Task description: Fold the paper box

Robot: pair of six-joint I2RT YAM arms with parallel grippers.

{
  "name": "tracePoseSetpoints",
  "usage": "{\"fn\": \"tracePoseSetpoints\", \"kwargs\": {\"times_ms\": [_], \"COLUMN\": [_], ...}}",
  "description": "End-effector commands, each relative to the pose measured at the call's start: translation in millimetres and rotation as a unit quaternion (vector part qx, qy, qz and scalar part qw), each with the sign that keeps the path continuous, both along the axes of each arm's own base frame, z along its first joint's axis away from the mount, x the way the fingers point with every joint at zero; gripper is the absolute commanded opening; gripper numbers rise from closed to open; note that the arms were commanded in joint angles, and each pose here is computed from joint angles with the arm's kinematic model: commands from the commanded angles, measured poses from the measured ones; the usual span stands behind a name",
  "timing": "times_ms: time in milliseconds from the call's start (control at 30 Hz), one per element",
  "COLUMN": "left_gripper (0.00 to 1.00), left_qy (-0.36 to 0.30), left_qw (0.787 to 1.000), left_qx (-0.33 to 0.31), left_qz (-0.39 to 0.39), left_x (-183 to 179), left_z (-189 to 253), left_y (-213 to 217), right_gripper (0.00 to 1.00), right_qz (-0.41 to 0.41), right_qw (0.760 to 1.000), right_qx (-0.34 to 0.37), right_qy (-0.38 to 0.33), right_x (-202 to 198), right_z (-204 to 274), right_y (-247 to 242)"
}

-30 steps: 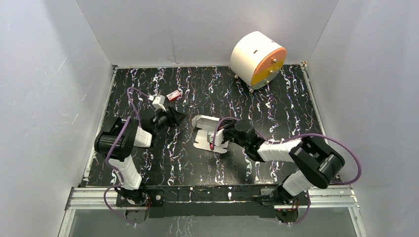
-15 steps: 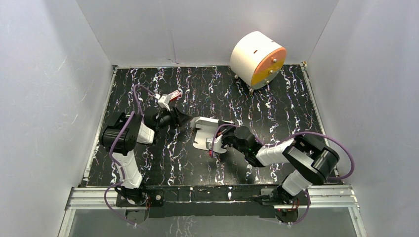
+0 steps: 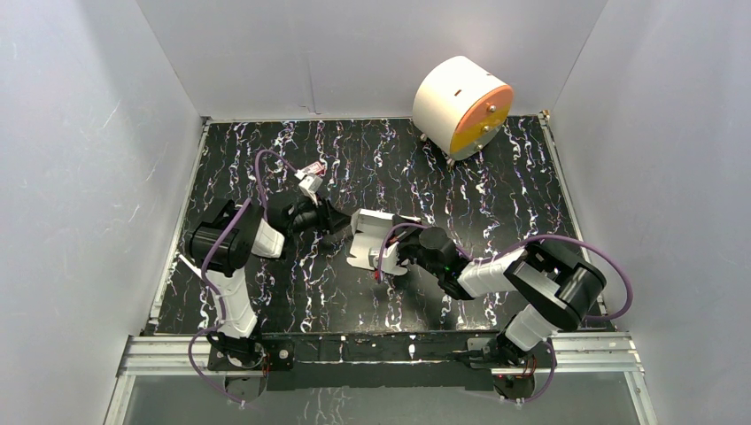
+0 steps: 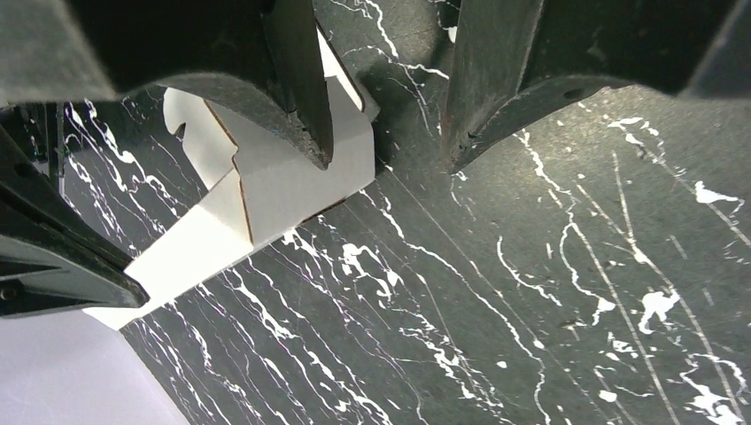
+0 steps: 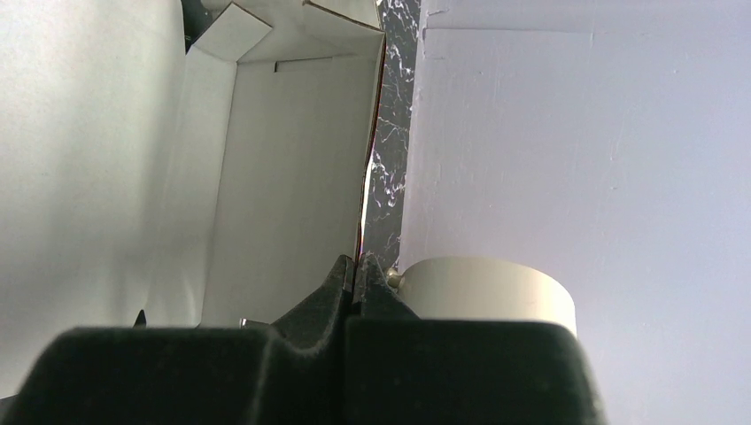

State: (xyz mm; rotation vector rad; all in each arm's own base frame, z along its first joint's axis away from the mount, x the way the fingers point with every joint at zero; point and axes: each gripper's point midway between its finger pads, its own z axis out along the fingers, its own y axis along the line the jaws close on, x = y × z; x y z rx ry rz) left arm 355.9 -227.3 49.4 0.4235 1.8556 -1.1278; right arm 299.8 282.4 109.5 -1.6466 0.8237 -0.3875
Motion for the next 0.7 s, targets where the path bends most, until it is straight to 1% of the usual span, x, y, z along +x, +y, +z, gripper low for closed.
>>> {"fn": "tracePoseSetpoints", "kwargs": {"times_ms": [0, 267, 667], "left_gripper": [0.45, 0.45, 0.45], "left_qy": [-0.054, -0.077, -0.13], "left_qw": [0.997, 0.996, 0.991], "left_qx": [-0.006, 0.008, 0.018], "left_qz": [-0.059, -0.053, -0.023], "left_x": [-15.4, -20.2, -14.2], "left_z": [20.5, 22.4, 33.2], "left_y": [-15.3, -18.4, -20.9], "right_gripper": [0.0, 0.0, 0.0], "right_qz": [-0.001, 0.005, 0.013], "right_qw": [1.0, 0.999, 0.998], "right_qx": [-0.021, -0.036, -0.059], "right_qy": [-0.005, -0.004, -0.005], "right_x": [0.1, -0.9, -4.3], "right_z": [-7.3, -14.5, -21.6], "right_y": [-2.3, -1.4, -0.3]}}
